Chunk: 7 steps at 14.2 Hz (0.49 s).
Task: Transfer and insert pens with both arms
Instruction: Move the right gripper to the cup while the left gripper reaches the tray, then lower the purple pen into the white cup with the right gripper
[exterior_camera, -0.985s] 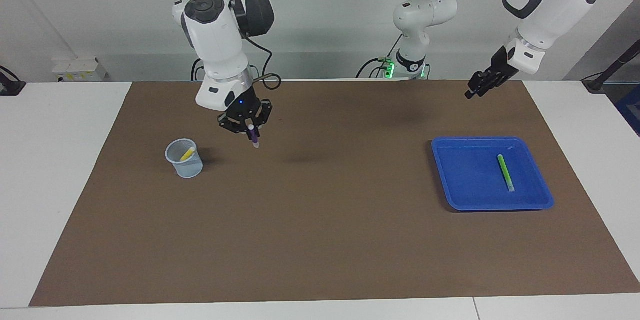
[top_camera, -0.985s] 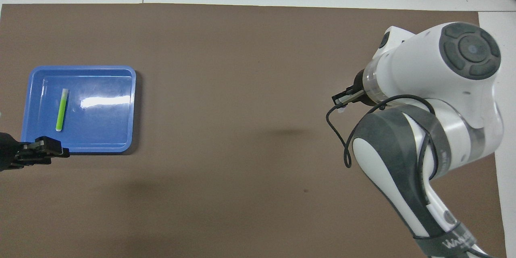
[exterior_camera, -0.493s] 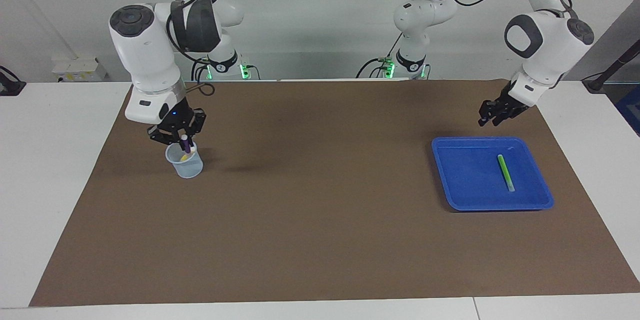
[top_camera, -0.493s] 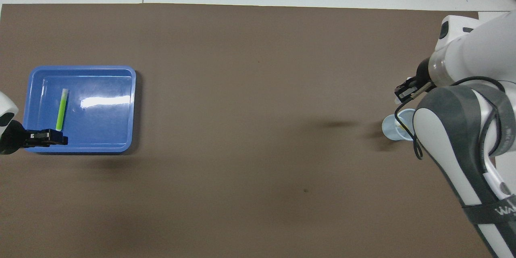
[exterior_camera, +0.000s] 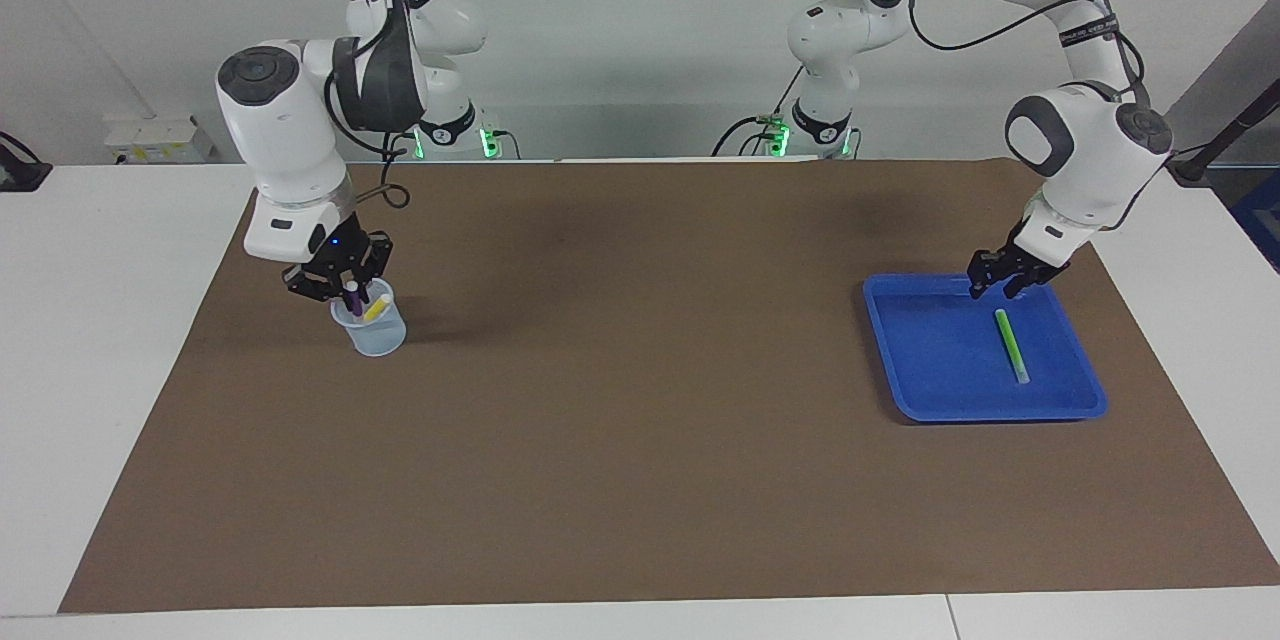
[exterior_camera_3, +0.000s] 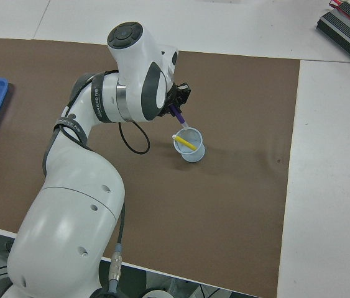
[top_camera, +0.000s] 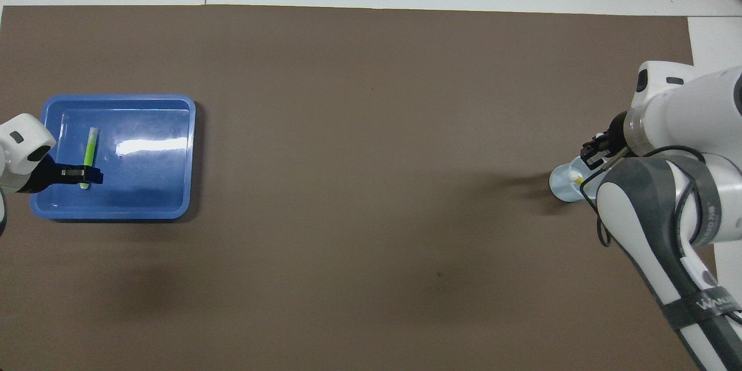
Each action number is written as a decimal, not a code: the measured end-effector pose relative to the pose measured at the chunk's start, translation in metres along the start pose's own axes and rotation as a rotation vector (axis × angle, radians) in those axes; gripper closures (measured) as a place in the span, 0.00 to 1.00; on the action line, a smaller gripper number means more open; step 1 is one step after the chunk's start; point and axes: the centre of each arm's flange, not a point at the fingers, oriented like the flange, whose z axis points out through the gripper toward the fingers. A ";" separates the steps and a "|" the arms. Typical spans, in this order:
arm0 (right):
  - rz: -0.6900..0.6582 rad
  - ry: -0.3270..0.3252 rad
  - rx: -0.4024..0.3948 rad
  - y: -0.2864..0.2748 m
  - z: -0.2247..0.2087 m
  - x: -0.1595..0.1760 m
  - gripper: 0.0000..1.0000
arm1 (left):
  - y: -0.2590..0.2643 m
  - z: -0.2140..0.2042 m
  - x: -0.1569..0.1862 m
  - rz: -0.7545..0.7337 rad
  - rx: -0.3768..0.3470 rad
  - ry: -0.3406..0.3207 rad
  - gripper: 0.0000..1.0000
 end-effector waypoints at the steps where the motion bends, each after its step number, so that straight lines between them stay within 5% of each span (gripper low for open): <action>1: 0.002 -0.008 0.004 -0.002 0.007 -0.006 0.81 | -0.003 0.004 0.005 0.003 0.006 0.009 0.40; 7: 0.030 -0.029 0.018 0.001 0.032 -0.027 0.81 | -0.033 0.038 0.023 0.020 0.063 0.046 0.40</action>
